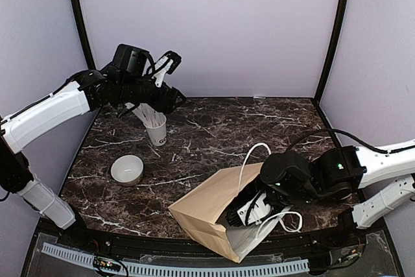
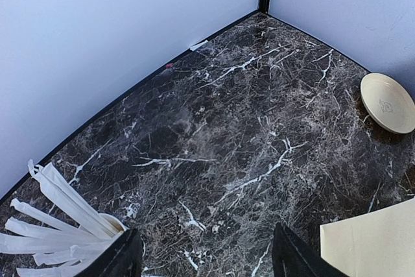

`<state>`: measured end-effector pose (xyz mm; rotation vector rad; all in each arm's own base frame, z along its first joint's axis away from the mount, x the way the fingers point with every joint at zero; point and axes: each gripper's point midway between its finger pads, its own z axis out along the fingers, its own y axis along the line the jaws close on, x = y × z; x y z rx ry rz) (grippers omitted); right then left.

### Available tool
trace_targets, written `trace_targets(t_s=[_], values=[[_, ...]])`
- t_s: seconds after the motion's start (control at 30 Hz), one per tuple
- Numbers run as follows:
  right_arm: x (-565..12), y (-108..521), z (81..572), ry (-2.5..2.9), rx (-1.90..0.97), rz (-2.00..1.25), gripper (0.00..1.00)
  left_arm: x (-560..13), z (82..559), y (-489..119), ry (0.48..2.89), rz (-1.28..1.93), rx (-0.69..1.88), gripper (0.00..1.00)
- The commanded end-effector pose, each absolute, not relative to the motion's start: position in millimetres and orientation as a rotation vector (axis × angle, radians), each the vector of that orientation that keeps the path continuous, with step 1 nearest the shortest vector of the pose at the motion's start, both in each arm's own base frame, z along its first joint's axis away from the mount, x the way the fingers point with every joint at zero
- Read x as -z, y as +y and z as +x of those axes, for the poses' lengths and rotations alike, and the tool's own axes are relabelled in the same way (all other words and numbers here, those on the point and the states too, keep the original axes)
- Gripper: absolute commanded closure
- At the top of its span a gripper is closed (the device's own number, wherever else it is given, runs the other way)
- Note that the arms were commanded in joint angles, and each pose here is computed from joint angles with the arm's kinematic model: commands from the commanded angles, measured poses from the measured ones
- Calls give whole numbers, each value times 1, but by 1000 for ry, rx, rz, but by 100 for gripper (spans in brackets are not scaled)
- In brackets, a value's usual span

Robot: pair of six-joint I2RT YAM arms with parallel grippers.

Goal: Pack the takeout coffee

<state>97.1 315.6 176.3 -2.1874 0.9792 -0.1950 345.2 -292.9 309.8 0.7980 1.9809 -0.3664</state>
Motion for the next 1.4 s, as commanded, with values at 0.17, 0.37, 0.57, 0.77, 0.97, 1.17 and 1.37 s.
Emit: trace_targets(t_s=[0.17, 0.37, 0.57, 0.77, 0.97, 1.17, 1.37], values=[[-176, 320, 95, 956, 154, -2187, 53, -321, 347, -293, 1973, 781, 386, 29], [-180, 320, 91, 920, 140, -2203, 54, -320, 349, -294, 1976, 783, 383, 29], [-177, 324, 91, 910, 145, -2216, 52, -318, 347, -299, 1977, 808, 411, 29], [-174, 328, 105, 932, 196, -2187, 52, -319, 348, -299, 1978, 812, 413, 29], [-172, 334, 111, 951, 194, -2208, 52, -319, 350, -301, 1980, 815, 422, 29], [-169, 337, 111, 962, 175, -2247, 52, -324, 352, -302, 1980, 813, 420, 29], [-166, 341, 117, 979, 171, -2268, 52, -328, 355, -303, 1983, 807, 421, 29]])
